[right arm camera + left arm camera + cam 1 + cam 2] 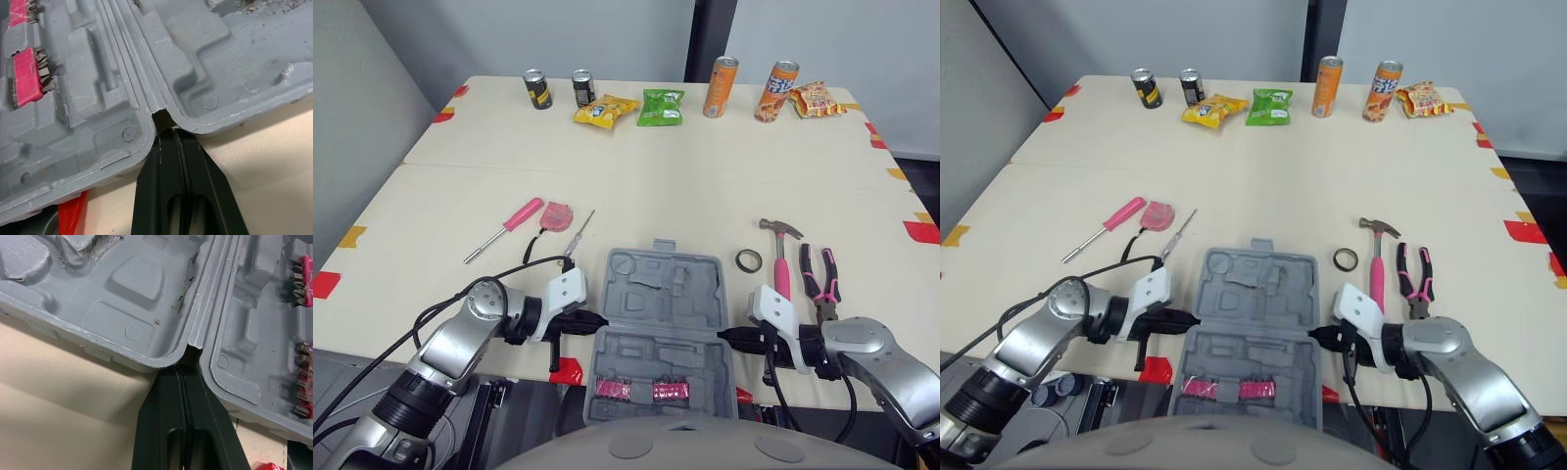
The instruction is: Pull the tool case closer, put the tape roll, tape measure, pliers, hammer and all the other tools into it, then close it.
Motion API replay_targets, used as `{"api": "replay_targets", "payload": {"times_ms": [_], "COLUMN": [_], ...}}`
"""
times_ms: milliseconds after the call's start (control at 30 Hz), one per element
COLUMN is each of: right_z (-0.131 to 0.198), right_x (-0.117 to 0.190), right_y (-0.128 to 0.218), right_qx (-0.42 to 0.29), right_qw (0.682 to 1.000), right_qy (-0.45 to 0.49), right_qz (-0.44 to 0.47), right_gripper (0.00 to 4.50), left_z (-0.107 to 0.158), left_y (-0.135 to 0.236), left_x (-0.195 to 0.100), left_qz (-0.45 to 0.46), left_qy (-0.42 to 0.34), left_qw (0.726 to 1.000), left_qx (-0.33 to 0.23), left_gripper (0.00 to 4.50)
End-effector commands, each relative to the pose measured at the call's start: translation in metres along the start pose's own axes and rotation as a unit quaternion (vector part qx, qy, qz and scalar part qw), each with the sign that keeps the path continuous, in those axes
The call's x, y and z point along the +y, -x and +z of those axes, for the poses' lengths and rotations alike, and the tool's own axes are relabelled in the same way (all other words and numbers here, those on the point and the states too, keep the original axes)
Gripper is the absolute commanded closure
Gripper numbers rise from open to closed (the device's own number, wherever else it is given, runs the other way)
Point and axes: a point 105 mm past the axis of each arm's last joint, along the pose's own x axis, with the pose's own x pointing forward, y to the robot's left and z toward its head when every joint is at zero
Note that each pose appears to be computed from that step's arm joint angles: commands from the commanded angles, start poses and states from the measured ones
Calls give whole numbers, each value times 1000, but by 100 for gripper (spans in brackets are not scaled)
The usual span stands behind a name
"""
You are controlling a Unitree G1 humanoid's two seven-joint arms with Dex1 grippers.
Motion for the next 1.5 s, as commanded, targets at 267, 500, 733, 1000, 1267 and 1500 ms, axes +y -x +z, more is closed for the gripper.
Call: {"api": "replay_targets", "payload": {"times_ms": [267,500,733,1000,1267,1500], "right_z": [6,6,5,4,0,-1], "right_x": [1,0,-3,-3,-8,-14], "right_y": [1,1,2,2,13,32], "right_qx": [-13,-13,-11,-11,-7,-11], "right_qw": [1000,1000,1000,1000,1000,999], "right_qy": [13,12,15,17,12,16], "right_qz": [3,2,-5,-5,-18,-28], "right_gripper": [447,447,447,447,447,447], "left_z": [-4,-8,-10,-11,-13,-13], "left_y": [4,3,3,5,21,44], "left_x": [22,16,11,15,22,23], "left_qz": [69,55,42,54,73,83], "left_qy": [0,5,10,10,10,6], "left_qw": [998,998,999,998,997,996], "left_qx": [13,18,23,25,28,34], "left_gripper": [449,449,449,449,449,449]}}
